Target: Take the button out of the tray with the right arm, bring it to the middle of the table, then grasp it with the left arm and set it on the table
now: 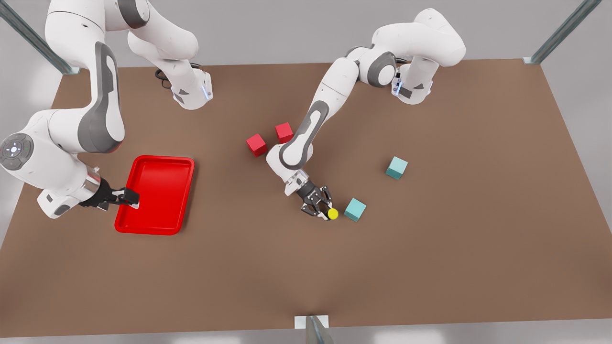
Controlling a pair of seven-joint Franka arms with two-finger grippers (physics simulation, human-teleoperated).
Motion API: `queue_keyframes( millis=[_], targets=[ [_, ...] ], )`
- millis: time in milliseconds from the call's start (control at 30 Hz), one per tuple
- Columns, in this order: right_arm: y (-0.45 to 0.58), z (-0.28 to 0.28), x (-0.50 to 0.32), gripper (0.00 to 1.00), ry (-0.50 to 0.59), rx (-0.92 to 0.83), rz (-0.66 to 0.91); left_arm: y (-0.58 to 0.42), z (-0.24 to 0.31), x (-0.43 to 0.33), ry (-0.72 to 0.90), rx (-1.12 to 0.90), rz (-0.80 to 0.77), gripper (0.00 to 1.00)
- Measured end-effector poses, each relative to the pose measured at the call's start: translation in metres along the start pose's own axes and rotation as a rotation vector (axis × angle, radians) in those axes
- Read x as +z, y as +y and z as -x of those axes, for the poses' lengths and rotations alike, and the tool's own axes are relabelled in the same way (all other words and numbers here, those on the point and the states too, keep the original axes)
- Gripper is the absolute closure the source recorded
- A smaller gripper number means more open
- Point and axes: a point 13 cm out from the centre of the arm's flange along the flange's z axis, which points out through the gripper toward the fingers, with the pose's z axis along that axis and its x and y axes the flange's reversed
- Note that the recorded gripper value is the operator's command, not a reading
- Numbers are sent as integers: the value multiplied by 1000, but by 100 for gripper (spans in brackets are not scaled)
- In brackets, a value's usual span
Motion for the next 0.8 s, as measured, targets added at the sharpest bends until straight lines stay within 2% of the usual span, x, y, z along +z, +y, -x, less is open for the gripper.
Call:
queue_keyframes(
  millis=[467, 500, 533, 567, 800],
  targets=[
    [0, 0, 1, 0, 2, -1, 0, 5, -15, -11, -5, -17, -9, 61],
    [-1, 0, 1, 0, 2, 0, -1, 5, -16, -11, -5, -17, -10, 46],
    [-1, 0, 1, 0, 2, 0, -1, 5, -17, -12, -6, -18, -12, 7],
    [-1, 0, 1, 0, 2, 0, -1, 4, -17, -12, -8, -19, -14, 0],
    [1, 1, 5, 0, 6, -1, 1, 1, -19, -49, 0, -25, -48, 0]
  ],
)
